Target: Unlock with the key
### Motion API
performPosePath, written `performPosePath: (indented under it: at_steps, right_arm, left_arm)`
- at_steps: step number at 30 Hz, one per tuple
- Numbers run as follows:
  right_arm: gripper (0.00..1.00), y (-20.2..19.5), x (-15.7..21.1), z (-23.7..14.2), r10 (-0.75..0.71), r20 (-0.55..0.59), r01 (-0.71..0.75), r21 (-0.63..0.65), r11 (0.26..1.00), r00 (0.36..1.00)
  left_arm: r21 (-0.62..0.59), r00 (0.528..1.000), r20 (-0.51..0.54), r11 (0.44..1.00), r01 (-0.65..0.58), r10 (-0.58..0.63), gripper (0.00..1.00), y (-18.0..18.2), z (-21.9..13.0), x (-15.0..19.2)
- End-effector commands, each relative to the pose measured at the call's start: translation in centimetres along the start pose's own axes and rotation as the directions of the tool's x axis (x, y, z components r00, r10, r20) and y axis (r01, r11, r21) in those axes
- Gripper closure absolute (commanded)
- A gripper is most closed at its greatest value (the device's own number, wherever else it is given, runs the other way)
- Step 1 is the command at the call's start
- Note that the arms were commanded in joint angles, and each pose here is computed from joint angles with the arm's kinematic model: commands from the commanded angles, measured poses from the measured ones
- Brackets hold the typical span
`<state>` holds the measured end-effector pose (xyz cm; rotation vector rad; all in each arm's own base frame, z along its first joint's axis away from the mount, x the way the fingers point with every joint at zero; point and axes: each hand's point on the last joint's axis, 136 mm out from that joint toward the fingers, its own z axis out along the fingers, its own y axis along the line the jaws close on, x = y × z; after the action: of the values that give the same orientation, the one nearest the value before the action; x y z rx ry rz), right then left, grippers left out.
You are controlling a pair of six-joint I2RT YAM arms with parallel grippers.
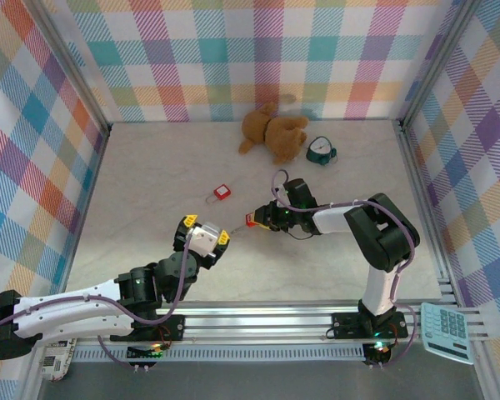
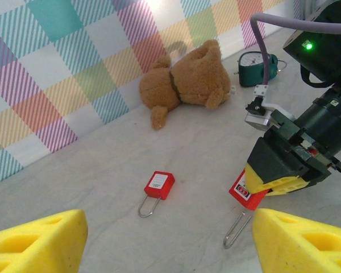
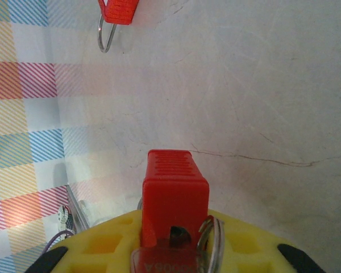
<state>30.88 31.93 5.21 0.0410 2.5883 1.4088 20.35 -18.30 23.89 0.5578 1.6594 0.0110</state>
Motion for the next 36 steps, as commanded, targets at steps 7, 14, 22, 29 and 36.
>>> performPosePath:
  at_steps: [7,14,22,29,36]
  right_arm:
    - [0.50,-1.4,1.1,-1.2,-0.044,-0.023,0.046,0.077,0.996,0.999]
    - [0.30,-3.1,1.4,-4.3,-0.056,-0.025,0.061,0.264,0.963,0.998]
    - [0.26,-3.9,2.0,-12.1,-0.121,0.034,0.082,0.546,0.834,0.992]
    - [0.27,-1.2,1.0,-15.9,-0.233,0.092,0.137,0.582,0.801,0.968]
    - [0.37,-2.3,-0.8,-18.7,-0.330,0.082,0.168,0.732,0.661,0.940]
  left_arm:
    - [-0.004,0.999,0.012,1.000,0.030,-0.030,0.24,0.1,0.1,0.1]
    - [-0.005,0.998,0.022,0.998,0.063,-0.063,0.25,0.7,-0.4,-0.3]
    - [-0.104,0.987,0.045,0.982,0.156,-0.152,0.23,3.2,-1.1,-0.3]
    - [-0.274,0.964,0.111,0.925,0.262,-0.240,0.13,6.5,-1.6,0.1]
    - [-0.277,0.947,0.051,0.906,0.319,-0.318,0.11,6.7,-1.2,1.3]
